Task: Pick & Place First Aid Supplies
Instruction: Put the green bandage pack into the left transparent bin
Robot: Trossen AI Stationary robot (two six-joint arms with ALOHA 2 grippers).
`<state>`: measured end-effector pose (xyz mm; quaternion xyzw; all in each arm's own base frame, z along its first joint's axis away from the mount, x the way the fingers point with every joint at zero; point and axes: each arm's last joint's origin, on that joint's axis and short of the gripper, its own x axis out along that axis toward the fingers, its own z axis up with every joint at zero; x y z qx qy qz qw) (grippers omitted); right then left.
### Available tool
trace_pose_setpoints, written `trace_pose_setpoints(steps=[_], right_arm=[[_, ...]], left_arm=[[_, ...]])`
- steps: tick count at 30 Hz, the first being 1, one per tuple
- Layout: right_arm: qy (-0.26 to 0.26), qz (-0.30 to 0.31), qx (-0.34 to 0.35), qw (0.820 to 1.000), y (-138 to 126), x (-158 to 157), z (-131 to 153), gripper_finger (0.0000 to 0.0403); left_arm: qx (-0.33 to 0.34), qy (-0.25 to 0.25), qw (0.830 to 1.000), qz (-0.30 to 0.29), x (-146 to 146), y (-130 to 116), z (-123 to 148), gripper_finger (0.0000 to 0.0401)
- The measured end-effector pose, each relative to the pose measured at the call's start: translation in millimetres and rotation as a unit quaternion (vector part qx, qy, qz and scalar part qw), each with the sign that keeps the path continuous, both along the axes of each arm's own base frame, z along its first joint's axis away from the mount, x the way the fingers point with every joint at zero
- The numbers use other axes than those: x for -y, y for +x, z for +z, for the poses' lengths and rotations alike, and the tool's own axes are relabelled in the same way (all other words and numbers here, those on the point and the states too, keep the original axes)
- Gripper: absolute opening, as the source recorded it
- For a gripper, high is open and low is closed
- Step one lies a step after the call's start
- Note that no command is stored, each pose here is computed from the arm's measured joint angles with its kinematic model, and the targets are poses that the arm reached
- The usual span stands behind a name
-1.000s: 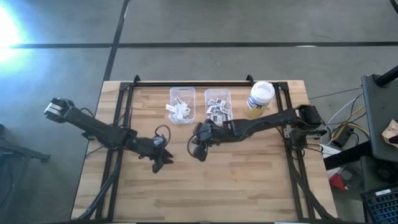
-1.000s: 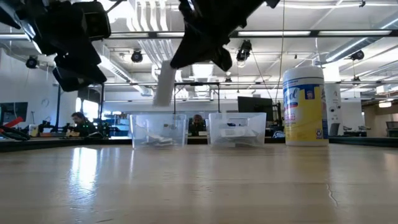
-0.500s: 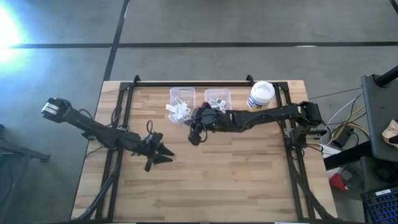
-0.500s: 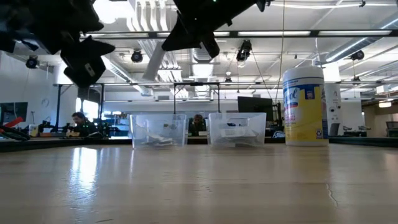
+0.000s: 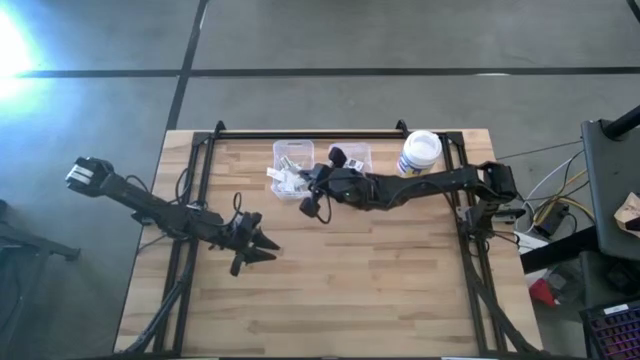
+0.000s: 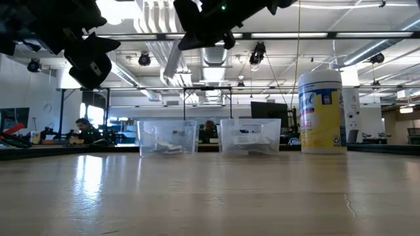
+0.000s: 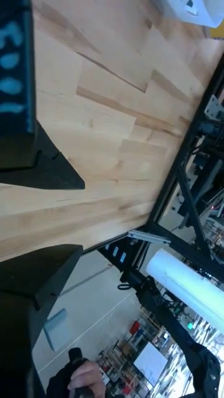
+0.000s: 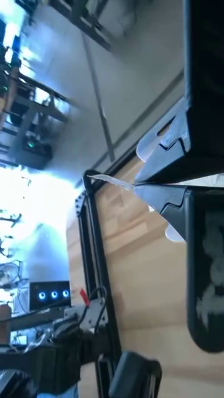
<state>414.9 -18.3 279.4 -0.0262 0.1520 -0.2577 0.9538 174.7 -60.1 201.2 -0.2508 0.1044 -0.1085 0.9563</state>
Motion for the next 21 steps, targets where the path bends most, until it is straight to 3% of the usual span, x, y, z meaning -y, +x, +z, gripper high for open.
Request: trace_pose_setpoints(steps=[8,13,21], right_arm=[[-0.011,-0.037,-0.013,0.999,-3,18,-23,0.0008],[0.052,-0.074,0.002,0.996,1,40,-42,0.0008],[0.177,-0.063,0.033,0.982,6,62,-63,0.0008]], left_arm=[[0.0,0.0,1.0,0.0,0,0,0,0.0149],[-0.001,-0.004,1.0,0.0,0,0,0,0.0149],[-0.002,-0.006,1.0,-0.001,0,0,0,0.0149]])
